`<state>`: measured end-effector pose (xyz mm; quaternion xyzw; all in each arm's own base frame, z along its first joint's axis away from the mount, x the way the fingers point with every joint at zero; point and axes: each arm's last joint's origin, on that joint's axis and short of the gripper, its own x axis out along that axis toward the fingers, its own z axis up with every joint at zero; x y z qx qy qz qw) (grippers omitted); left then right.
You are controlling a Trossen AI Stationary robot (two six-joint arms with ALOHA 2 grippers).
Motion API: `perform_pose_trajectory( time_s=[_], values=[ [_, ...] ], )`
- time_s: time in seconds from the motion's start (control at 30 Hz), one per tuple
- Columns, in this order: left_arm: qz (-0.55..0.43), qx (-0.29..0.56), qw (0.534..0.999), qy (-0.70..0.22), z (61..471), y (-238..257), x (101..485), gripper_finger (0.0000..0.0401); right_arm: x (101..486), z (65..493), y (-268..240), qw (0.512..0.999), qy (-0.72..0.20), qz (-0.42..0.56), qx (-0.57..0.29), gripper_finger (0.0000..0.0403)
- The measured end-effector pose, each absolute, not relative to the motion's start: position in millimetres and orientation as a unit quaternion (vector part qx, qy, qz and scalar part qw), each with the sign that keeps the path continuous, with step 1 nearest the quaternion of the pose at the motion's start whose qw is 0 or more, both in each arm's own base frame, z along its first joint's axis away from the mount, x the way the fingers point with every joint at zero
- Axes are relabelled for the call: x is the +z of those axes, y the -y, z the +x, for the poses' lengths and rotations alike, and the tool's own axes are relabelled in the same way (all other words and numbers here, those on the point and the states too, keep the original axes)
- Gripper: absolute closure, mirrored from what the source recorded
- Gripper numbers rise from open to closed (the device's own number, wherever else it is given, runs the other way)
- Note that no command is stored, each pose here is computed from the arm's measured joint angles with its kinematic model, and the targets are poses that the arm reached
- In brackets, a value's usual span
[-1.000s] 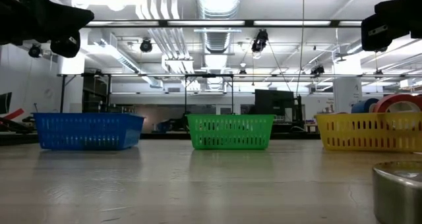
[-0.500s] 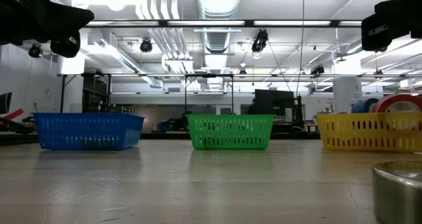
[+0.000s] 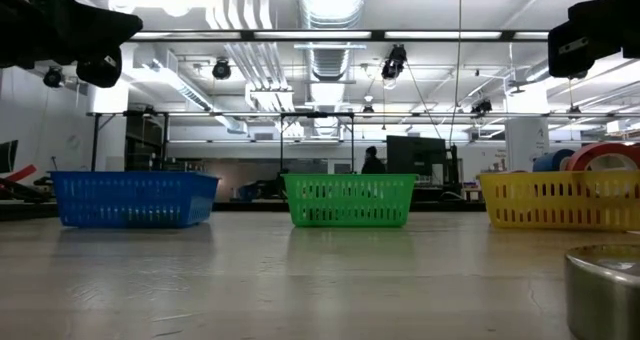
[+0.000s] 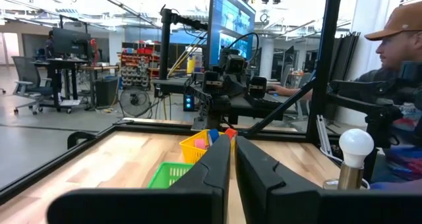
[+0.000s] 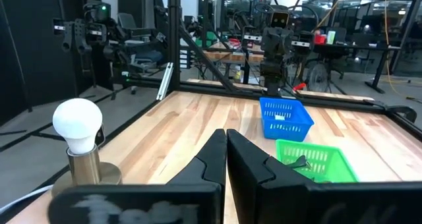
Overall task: Pick and place Stapler, Stapler remover, tape
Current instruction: Return to Home Position
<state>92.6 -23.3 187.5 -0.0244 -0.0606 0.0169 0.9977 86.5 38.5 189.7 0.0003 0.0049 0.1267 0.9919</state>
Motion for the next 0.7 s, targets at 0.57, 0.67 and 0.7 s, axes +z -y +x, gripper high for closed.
perform_pose_trajectory(
  time_s=[0.57, 0.67, 0.7],
  values=[
    [-0.024, 0.017, 0.998, 0.06, 92.6, 23.3, 187.5, 0.0377, 189.7, 86.5, -38.5, 0.992, -0.005, -0.001, 0.126, 0.0394],
    [-0.024, 0.017, 0.998, 0.06, 92.6, 23.3, 187.5, 0.0377, 189.7, 86.5, -38.5, 0.992, -0.004, -0.005, 0.127, 0.0394],
    [-0.024, 0.017, 0.998, 0.06, 92.6, 23.3, 187.5, 0.0376, 189.7, 86.5, -38.5, 0.992, -0.004, -0.004, 0.127, 0.0394]
  ],
)
